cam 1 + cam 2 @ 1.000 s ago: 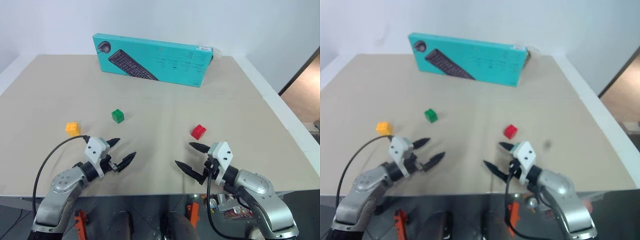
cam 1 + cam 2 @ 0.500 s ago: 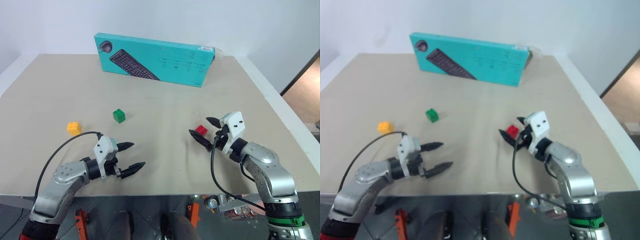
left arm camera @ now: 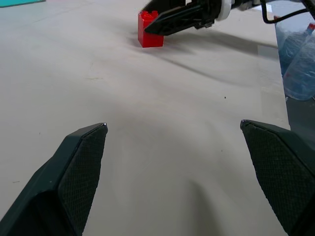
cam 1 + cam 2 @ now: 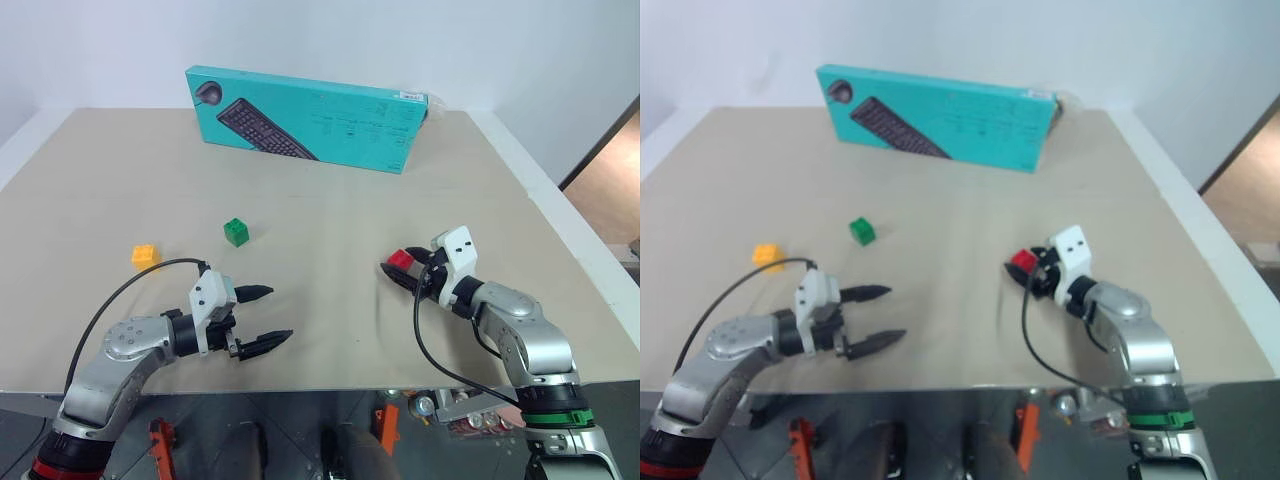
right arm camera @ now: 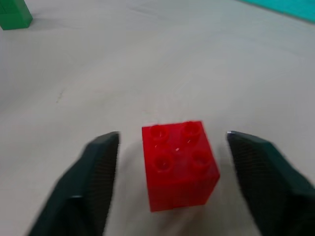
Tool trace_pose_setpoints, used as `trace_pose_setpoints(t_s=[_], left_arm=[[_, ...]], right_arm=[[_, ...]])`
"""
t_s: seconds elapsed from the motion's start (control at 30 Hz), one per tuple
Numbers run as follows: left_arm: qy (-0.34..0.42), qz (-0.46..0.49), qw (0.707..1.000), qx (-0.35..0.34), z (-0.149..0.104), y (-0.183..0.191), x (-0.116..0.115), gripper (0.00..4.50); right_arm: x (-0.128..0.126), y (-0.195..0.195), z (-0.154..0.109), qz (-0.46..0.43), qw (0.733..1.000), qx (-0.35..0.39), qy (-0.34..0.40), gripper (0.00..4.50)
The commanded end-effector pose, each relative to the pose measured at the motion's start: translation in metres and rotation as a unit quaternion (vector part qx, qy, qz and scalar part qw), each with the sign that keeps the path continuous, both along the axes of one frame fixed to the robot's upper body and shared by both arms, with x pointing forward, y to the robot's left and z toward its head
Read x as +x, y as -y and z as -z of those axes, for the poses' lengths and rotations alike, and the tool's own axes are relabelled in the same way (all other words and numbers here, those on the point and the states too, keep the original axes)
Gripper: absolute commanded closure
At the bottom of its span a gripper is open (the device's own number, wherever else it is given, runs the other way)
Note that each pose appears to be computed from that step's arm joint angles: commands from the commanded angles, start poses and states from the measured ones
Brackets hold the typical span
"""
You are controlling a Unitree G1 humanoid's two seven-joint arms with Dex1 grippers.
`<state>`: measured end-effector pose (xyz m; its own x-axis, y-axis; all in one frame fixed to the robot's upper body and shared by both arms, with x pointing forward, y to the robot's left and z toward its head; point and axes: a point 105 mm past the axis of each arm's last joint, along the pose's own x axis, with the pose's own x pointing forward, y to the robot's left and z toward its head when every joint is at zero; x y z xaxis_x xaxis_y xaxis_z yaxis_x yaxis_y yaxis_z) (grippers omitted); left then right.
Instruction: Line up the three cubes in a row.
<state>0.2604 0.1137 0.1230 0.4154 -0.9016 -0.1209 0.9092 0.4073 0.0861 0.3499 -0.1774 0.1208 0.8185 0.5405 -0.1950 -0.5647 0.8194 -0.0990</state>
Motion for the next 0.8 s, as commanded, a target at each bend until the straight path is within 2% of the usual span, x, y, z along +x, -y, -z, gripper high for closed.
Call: trace_pose_setpoints(t_s=[0.03,0.1,0.13,0.27,0.4,0.57,0.63,0.8], left_arm=[[0.031,0.010,0.999,0.002,-0.011,0.004,-0.002,0.00],[0.030,0.010,0.999,0.003,-0.010,0.005,-0.002,0.00],[0.030,0.009,0.999,0.004,-0.010,0.005,-0.002,0.00],[0.031,0.007,0.999,0.006,-0.009,0.006,-0.001,0.00],[0.031,0.001,1.000,0.005,-0.008,0.005,0.001,0.00],[0.034,-0.041,0.999,-0.010,-0.009,-0.002,0.009,0.00],[0.030,-0.053,0.998,-0.013,-0.007,-0.004,0.010,0.00],[0.026,-0.061,0.998,-0.013,-0.003,-0.005,0.009,0.00]], right_arm=[[0.000,0.000,-0.010,0.003,1.000,0.008,0.014,2.54],[-0.001,0.000,-0.008,0.003,1.000,0.007,0.013,3.16],[-0.001,0.001,-0.008,0.006,1.000,0.005,0.013,3.23],[-0.002,0.003,-0.007,0.010,1.000,-0.002,0.015,3.24],[-0.002,0.000,-0.018,-0.007,0.999,-0.009,0.032,3.24],[0.000,-0.026,-0.047,-0.093,0.994,-0.011,0.057,3.24],[-0.003,-0.042,-0.055,-0.154,0.986,-0.027,0.062,3.24],[-0.016,-0.076,-0.052,-0.291,0.953,-0.065,0.047,3.24]])
